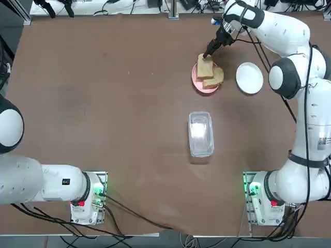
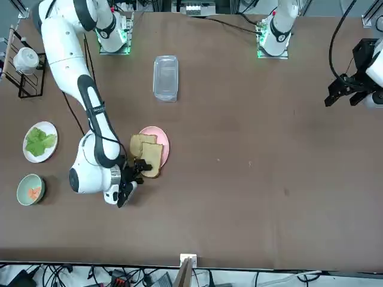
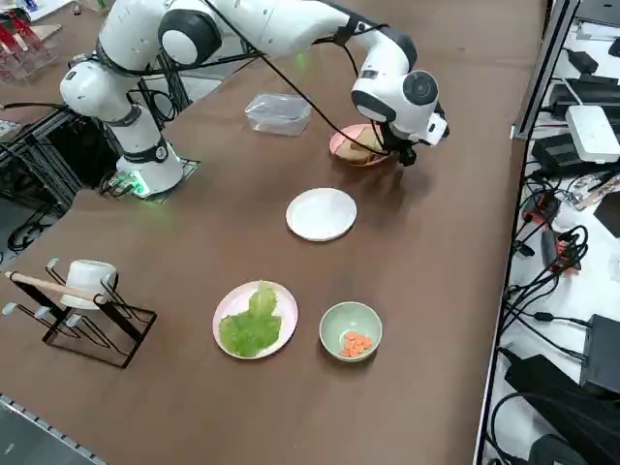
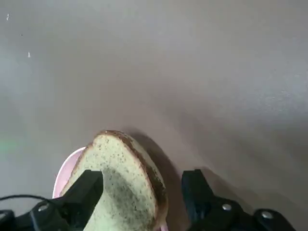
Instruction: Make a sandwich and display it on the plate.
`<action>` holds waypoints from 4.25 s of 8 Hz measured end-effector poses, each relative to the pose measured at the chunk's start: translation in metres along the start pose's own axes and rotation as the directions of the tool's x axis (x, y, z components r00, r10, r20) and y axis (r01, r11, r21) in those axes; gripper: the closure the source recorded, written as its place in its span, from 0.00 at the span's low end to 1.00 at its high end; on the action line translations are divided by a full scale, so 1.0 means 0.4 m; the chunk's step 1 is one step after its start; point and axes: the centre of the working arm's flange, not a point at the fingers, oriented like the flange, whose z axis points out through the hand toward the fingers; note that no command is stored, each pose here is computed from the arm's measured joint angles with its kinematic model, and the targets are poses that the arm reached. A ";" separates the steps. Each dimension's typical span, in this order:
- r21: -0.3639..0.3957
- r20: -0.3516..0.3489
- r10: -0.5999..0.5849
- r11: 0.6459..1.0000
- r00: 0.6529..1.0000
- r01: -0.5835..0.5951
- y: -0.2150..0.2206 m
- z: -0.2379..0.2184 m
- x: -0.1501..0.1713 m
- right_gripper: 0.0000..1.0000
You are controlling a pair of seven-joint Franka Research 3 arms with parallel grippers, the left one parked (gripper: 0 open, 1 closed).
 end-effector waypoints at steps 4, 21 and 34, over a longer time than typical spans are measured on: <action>0.023 0.025 -0.006 1.000 1.000 0.005 -0.006 0.008 -0.007 0.04; 0.028 0.028 -0.013 1.000 1.000 0.012 0.009 -0.001 -0.016 0.63; -0.019 0.042 -0.071 0.997 0.997 0.072 -0.047 -0.133 0.016 0.92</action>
